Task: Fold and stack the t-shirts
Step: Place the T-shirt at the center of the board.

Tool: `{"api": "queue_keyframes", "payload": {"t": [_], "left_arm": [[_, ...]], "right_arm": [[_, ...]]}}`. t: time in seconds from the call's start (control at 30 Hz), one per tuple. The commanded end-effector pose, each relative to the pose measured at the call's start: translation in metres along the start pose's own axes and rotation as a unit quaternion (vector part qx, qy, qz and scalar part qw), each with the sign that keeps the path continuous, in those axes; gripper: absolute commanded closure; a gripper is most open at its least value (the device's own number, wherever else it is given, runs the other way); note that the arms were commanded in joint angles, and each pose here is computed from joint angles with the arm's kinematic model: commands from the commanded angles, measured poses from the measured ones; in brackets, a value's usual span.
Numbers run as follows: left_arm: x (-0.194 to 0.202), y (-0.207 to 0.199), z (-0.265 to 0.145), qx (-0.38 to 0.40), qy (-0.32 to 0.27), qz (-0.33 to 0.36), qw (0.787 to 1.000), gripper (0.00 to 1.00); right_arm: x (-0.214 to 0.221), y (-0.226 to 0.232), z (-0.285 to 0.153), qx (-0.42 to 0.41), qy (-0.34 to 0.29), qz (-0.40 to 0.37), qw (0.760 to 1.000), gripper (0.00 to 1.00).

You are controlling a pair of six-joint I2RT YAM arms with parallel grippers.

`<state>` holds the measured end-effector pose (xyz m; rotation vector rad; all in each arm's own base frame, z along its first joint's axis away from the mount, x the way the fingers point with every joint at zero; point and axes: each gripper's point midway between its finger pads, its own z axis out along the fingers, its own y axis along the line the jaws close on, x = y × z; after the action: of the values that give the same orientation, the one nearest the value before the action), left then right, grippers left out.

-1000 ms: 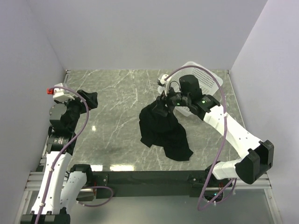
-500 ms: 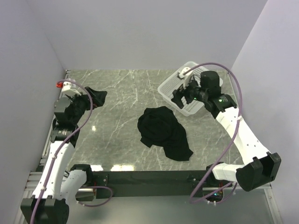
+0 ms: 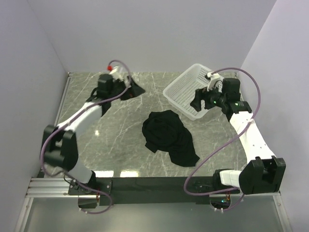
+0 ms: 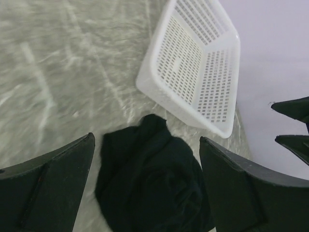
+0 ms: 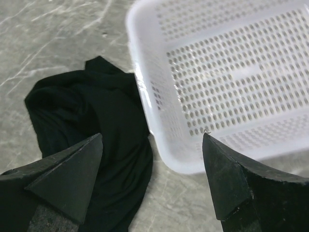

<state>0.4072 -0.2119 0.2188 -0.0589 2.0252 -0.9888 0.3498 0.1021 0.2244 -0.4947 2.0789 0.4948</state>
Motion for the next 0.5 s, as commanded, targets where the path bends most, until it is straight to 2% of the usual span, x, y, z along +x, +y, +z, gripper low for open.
{"api": "queue_keyframes", "payload": {"t": [0.0,0.03,0.07,0.1,0.13,0.17,0.2,0.23,0.27,0.33,0.37,0.43,0.47], "left_arm": [[0.001,-0.019,0.046,0.015,0.026,0.033,0.999,0.06],[0.008,-0.023,0.06,0.011,0.036,0.041,0.998,0.07],[-0.007,-0.035,0.073,0.018,0.025,0.059,0.998,0.07],[0.014,-0.015,0.095,-0.006,0.061,0.053,0.997,0.07],[0.017,-0.017,0.108,-0.016,0.062,0.06,0.996,0.06],[0.001,-0.031,0.119,-0.007,0.046,0.081,0.996,0.06],[0.013,-0.019,0.137,-0.021,0.061,0.084,0.994,0.06],[0.021,-0.022,0.146,-0.028,0.071,0.093,0.993,0.06],[0.003,-0.033,0.155,-0.031,0.048,0.116,0.992,0.06],[0.024,-0.017,0.177,-0.062,0.072,0.129,0.987,0.06],[0.01,-0.022,0.184,-0.07,0.051,0.146,0.985,0.06],[0.026,-0.01,0.199,-0.085,0.066,0.153,0.982,0.06],[0.019,-0.015,0.203,-0.083,0.057,0.163,0.981,0.06]], "right_arm": [[-0.007,-0.004,-0.016,0.008,-0.035,0.022,0.999,0.11],[0.001,-0.004,-0.016,0.009,-0.03,0.028,0.999,0.11],[0.0,-0.003,-0.021,0.01,-0.036,0.026,0.999,0.11],[0.004,-0.002,-0.022,0.011,-0.035,0.03,0.999,0.11],[0.009,-0.001,-0.022,0.01,-0.032,0.033,0.999,0.11],[0.009,0.001,-0.025,0.009,-0.034,0.031,0.999,0.11],[0.01,0.001,-0.026,0.008,-0.035,0.033,0.999,0.11],[0.015,-0.007,-0.029,0.02,-0.034,0.042,0.998,0.11],[0.015,-0.006,-0.031,0.021,-0.038,0.041,0.998,0.11],[0.017,-0.007,-0.033,0.021,-0.039,0.045,0.998,0.11],[0.021,-0.008,-0.035,0.023,-0.039,0.049,0.998,0.11],[0.026,-0.008,-0.035,0.023,-0.038,0.054,0.998,0.11],[0.027,-0.01,-0.037,0.026,-0.039,0.055,0.997,0.11]]}}
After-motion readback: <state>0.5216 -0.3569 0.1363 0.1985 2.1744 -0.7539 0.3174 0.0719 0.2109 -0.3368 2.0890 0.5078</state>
